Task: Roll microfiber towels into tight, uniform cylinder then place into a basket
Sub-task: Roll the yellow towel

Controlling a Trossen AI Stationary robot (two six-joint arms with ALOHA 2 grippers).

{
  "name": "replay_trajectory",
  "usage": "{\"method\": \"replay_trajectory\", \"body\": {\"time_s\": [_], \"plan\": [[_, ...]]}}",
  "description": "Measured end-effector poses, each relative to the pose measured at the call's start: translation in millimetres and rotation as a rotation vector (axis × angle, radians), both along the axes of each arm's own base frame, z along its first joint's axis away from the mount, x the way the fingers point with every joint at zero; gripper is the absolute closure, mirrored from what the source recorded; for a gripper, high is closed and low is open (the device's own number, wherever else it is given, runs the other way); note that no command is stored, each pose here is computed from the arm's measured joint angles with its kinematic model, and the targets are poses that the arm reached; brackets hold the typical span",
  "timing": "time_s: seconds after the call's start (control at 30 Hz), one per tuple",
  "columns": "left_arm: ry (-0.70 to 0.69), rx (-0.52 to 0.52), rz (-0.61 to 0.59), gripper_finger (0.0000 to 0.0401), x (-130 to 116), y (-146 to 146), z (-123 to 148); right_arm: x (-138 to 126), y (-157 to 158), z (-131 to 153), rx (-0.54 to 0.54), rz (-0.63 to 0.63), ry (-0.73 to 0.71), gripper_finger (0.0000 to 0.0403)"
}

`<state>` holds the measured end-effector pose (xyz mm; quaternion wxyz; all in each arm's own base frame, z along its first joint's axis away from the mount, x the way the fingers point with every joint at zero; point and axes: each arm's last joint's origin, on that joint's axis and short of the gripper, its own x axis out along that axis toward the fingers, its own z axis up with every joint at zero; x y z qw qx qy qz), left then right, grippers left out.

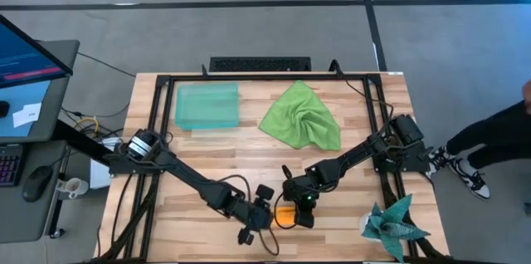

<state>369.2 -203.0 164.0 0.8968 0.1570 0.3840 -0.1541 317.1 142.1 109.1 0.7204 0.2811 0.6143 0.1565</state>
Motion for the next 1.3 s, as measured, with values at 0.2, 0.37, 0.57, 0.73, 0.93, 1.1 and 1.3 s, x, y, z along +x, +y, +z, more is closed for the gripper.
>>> {"method": "replay_trajectory", "body": {"time_s": [0.2, 0.37, 0.57, 0.73, 0.93, 1.1, 1.3], "plan": [[-0.018, 0.016, -0.016, 0.0372, -4, -9, 1, 1, -3, 0, 0.003, -0.002, -0.001, 0.0355], [-0.073, 0.041, -0.010, 0.0393, -2, -12, 6, 2, -5, 0, 0.010, -0.007, 0.002, 0.0355], [-0.113, 0.062, -0.007, 0.0392, 0, -12, 8, 2, -5, 0, 0.018, -0.002, 0.002, 0.0355], [-0.090, 0.086, 0.014, 0.0399, -5, -12, 10, 2, -5, 0, 0.018, -0.001, 0.001, 0.0355], [-0.083, 0.075, 0.023, 0.0397, -9, -14, 15, 2, -5, 0, 0.018, -0.001, 0.001, 0.0355], [-0.016, 0.029, 0.019, 0.0390, -9, -8, 12, 3, -5, 0, 0.018, -0.001, 0.000, 0.0355], [-0.010, 0.021, 0.045, 0.0340, -6, -2, 12, 3, -5, 0, 0.018, -0.001, 0.000, 0.0355]]}}
